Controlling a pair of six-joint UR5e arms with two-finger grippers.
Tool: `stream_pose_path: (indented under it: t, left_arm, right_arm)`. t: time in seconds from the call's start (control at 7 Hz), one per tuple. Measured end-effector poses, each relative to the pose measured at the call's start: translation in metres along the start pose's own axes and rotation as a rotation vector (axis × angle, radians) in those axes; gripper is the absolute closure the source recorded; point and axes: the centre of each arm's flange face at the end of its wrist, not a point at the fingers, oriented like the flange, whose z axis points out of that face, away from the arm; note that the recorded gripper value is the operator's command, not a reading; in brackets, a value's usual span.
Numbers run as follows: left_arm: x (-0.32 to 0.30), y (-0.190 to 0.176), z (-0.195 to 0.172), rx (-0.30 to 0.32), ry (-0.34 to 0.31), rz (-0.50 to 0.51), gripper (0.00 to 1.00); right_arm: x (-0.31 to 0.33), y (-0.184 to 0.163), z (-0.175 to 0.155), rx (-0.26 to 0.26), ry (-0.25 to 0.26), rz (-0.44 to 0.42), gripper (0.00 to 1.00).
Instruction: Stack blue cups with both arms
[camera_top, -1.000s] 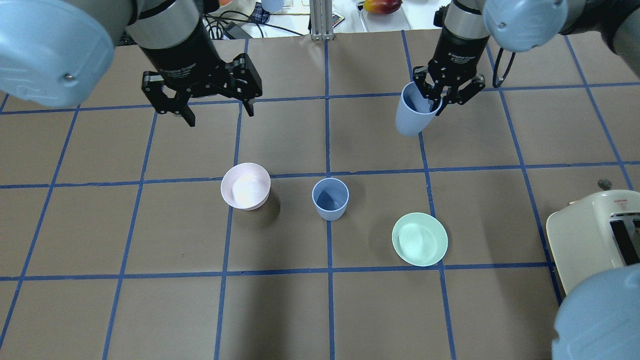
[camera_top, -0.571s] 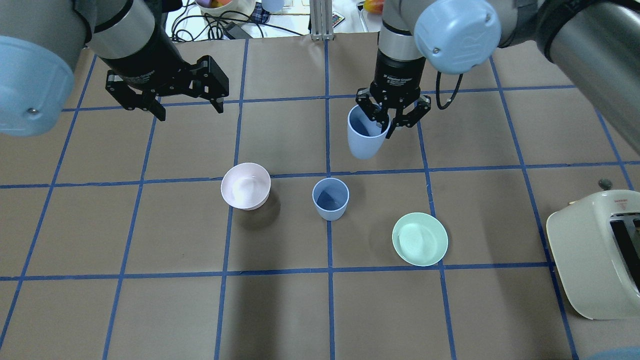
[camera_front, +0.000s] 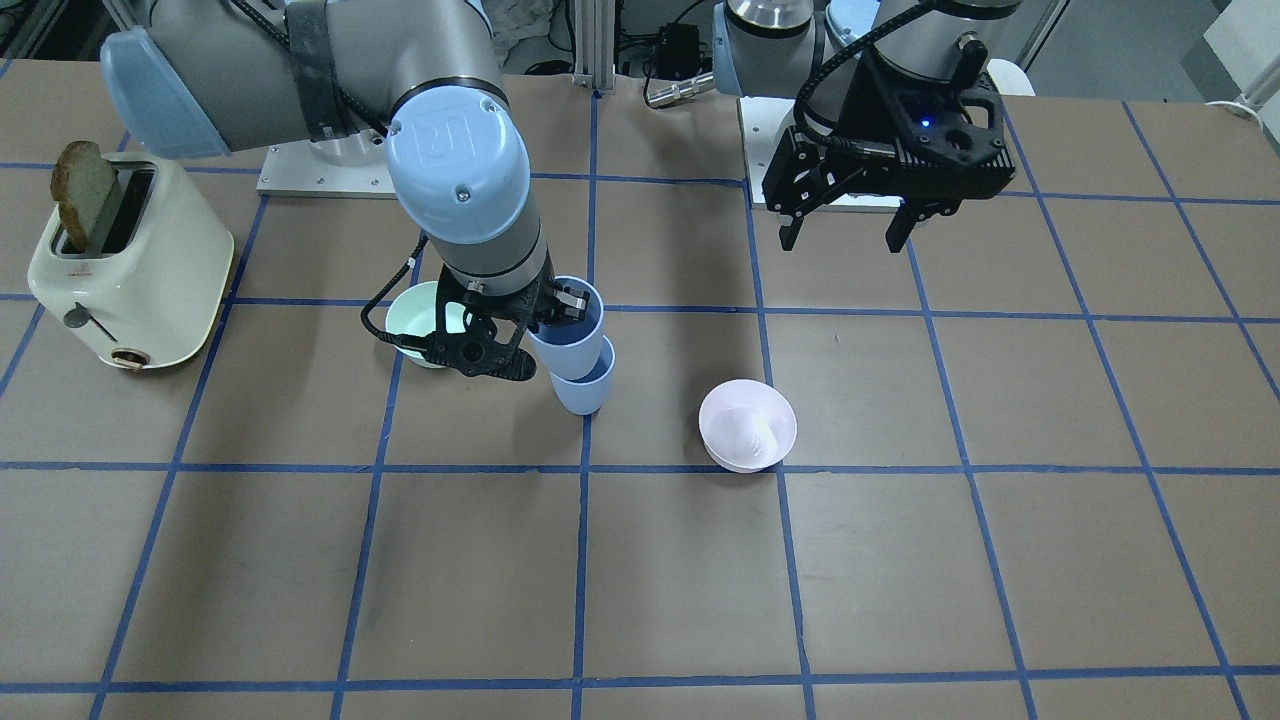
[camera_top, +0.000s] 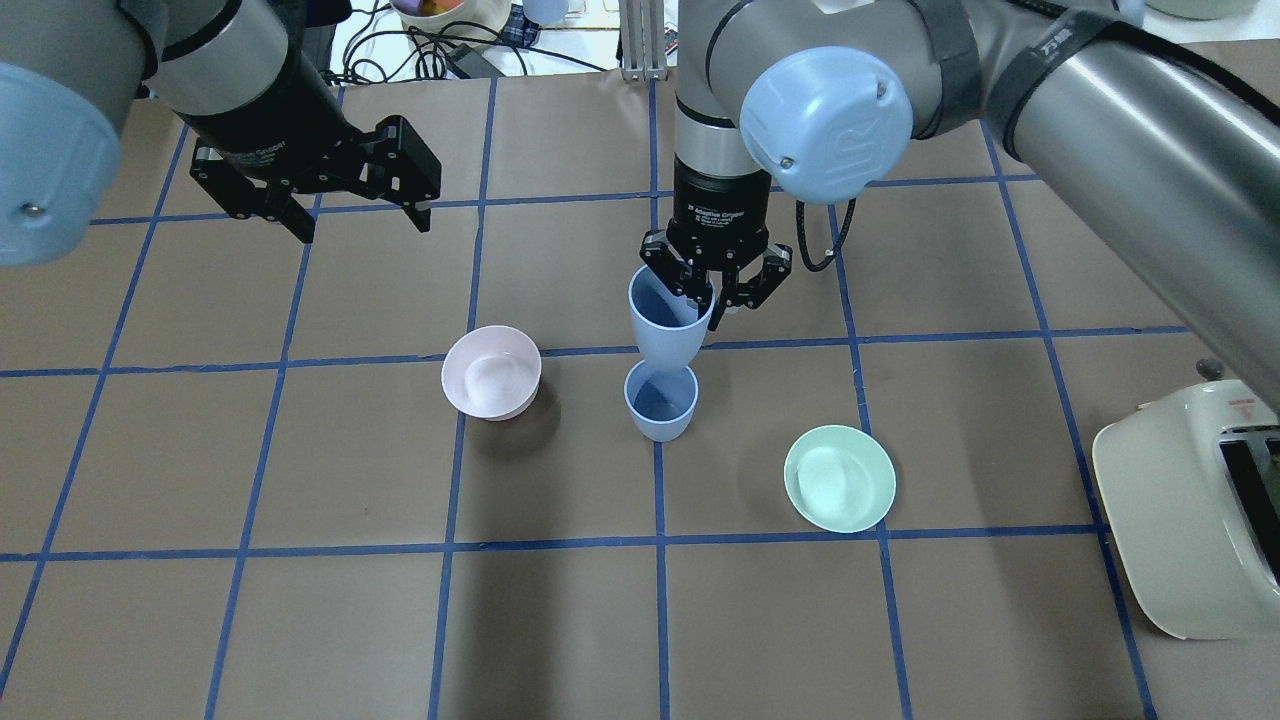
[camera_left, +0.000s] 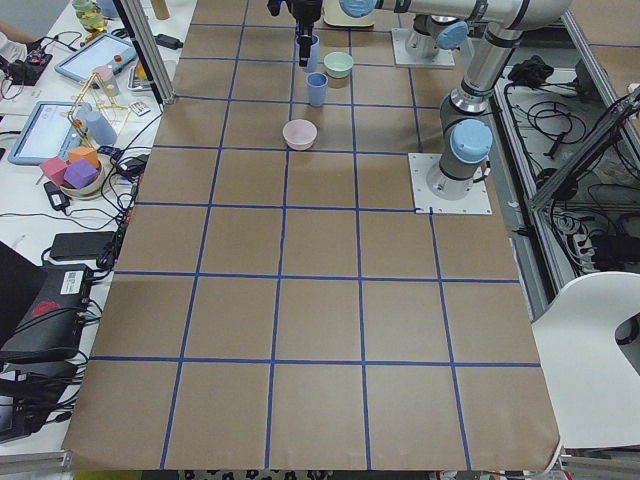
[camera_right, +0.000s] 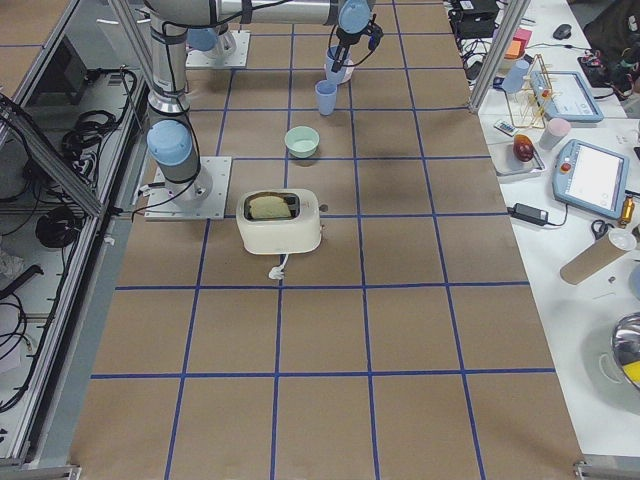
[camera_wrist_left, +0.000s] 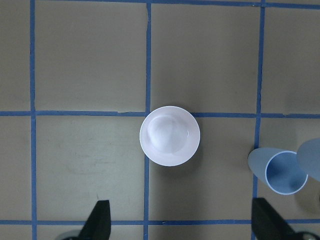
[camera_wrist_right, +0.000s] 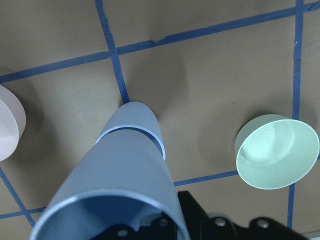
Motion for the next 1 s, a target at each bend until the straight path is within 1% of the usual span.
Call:
stream_pose_path:
  t: [0.29,0.57,0.86,1.0]
  left_arm:
    - [-0.001,0.0,0.0,-0.004,0.001,-0.002,0.0]
    - [-0.002,0.0,-0.001,-0.002,0.002,-0.004,0.0]
    - [-0.003,0.0,-0.001,0.0,0.001,-0.006,0.0]
    - [-0.003,-0.001,-0.001,0.001,0.002,-0.007,0.0]
  right_arm:
    - [-0.004,0.007,0.015,-0.023,0.015,-0.008,1.0]
    - [-0.011,0.014,0.023,-0.031,0.025,-0.022,1.0]
    - [-0.012,0.012,0.03,-0.038,0.031,-0.026,1.0]
    - [-0.012,0.011,0.034,-0.043,0.032,-0.026,0.9]
